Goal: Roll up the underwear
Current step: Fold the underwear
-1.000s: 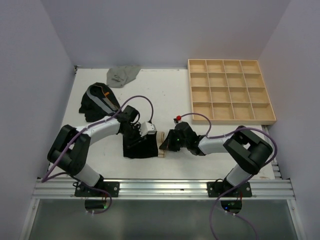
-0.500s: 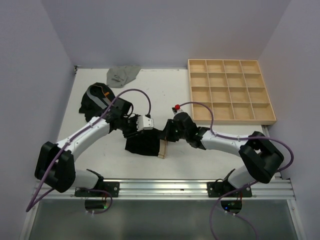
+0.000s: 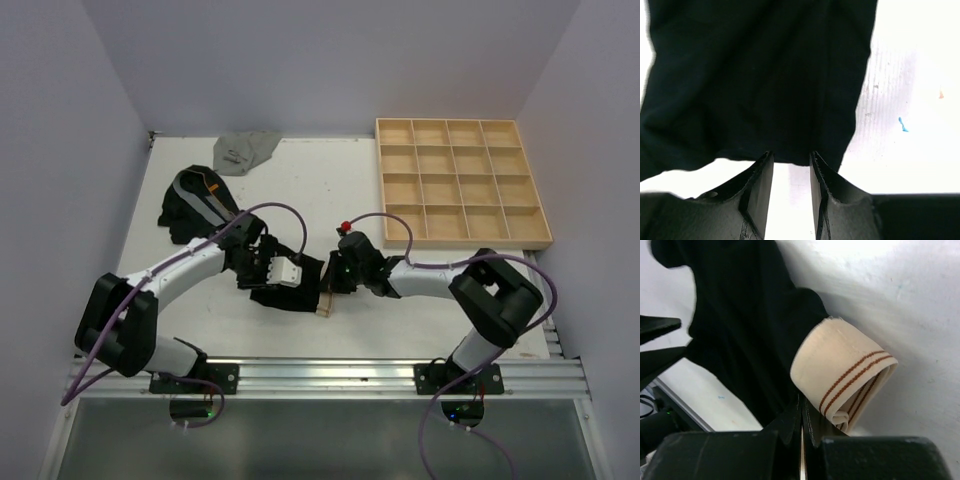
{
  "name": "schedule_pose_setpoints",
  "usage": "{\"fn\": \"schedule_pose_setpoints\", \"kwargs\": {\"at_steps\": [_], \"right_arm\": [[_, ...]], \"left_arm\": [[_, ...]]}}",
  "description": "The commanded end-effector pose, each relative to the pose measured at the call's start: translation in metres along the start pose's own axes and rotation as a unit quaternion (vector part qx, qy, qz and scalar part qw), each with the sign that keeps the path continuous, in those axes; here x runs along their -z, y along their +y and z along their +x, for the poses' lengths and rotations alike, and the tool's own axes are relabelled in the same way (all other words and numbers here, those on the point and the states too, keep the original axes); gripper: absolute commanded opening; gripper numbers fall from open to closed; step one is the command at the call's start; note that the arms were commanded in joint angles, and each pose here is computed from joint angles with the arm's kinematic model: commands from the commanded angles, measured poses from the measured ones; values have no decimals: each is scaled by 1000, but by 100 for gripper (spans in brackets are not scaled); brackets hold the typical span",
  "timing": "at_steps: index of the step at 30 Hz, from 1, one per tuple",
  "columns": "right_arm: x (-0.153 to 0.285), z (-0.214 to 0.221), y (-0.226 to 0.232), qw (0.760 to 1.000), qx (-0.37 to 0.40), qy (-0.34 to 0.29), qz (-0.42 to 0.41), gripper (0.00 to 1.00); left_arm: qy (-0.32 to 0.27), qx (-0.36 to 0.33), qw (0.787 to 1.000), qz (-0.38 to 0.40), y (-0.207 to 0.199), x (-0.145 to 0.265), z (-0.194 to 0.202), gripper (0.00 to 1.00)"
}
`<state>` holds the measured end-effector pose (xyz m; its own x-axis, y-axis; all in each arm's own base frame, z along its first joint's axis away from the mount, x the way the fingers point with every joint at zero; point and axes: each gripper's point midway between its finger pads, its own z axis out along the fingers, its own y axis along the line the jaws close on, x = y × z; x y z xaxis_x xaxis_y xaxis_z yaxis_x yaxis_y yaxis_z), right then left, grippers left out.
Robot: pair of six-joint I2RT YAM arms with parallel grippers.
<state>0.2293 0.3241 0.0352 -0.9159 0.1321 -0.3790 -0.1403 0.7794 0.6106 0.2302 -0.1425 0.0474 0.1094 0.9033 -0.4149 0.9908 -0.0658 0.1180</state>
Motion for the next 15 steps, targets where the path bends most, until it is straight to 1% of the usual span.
{"fn": "schedule_pose_setpoints", "kwargs": {"at_steps": [1,11,14,15], "right_arm": [[-9,12,-2,1000,-3,13,-8,0],[-23,26,-17,1000,-11,27,5,0],[-23,25,-17,1000,-11,26,6,0],[-23,25,-18,1000,-11,25,7,0]], "left_arm": [[15,-23,999,21,-9,-7,12,39],[12,-19,999,33,-13,-22,16,37],[13,-17,999,41,-15,-26,18,29],[16,-16,999,44,-16,-26,19,23]]}}
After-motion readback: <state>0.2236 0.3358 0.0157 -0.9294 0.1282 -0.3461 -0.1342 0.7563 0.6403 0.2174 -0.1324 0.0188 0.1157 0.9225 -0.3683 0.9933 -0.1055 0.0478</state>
